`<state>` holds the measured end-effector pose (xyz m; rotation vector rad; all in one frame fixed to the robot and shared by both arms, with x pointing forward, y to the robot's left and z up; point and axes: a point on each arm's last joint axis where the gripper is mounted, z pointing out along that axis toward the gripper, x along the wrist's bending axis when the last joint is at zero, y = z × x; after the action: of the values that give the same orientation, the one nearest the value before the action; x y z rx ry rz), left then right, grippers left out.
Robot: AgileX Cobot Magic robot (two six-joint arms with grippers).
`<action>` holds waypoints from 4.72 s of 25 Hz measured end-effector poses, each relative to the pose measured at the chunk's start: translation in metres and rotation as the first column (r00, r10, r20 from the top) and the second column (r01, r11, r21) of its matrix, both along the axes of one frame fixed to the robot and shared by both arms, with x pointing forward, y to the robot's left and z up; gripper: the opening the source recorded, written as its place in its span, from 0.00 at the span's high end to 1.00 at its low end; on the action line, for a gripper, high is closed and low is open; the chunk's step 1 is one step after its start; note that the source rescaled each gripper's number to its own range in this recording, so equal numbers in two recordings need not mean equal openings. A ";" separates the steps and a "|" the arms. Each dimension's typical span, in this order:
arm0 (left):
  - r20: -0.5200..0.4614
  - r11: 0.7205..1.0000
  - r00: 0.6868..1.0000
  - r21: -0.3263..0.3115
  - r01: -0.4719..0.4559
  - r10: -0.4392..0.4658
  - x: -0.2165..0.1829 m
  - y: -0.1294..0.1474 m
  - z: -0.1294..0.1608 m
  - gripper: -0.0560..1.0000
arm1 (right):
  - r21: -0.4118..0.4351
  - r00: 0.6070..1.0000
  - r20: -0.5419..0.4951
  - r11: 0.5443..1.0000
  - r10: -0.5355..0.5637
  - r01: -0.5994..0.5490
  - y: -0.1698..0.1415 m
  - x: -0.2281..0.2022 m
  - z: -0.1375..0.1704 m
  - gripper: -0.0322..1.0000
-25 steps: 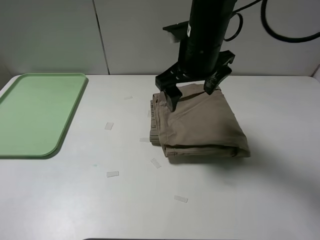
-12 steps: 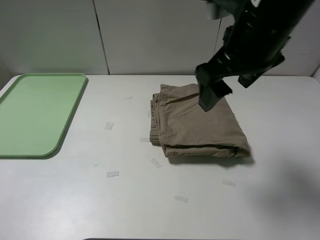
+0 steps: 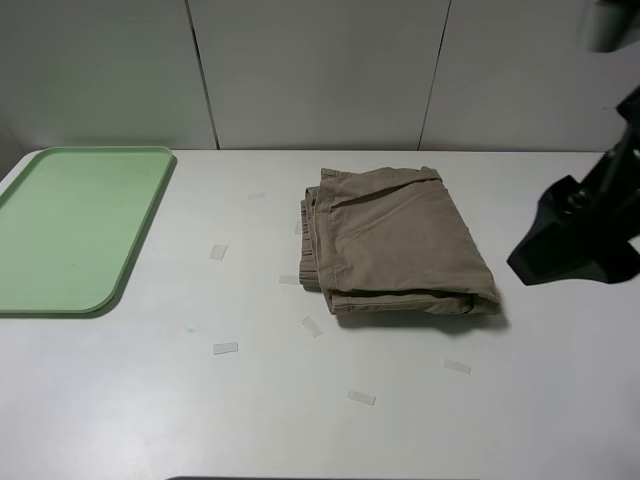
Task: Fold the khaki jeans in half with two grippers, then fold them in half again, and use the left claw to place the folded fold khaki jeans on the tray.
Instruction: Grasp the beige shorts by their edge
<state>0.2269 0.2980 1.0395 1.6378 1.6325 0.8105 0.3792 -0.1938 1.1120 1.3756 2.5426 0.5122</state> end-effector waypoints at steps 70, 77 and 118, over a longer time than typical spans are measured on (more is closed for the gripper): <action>0.000 1.000 1.000 0.000 0.000 0.000 0.000 0.000 0.000 0.10 | 0.372 0.620 0.547 0.827 -0.562 0.421 -0.107 -0.144 -0.059 0.00; 0.001 1.000 1.000 0.000 0.000 0.000 0.000 0.000 0.000 0.10 | 0.372 0.620 0.547 0.827 -0.562 0.421 -0.107 -0.144 -0.059 0.00; -0.446 0.938 0.829 -0.234 0.257 -0.339 0.261 -0.108 -0.027 0.10 | 0.372 0.620 0.547 0.827 -0.562 0.421 -0.107 -0.144 -0.059 0.00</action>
<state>0.4883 0.1898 1.0123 2.0135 1.6407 0.0985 0.2353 -0.3010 1.0532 1.5446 1.5026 0.9550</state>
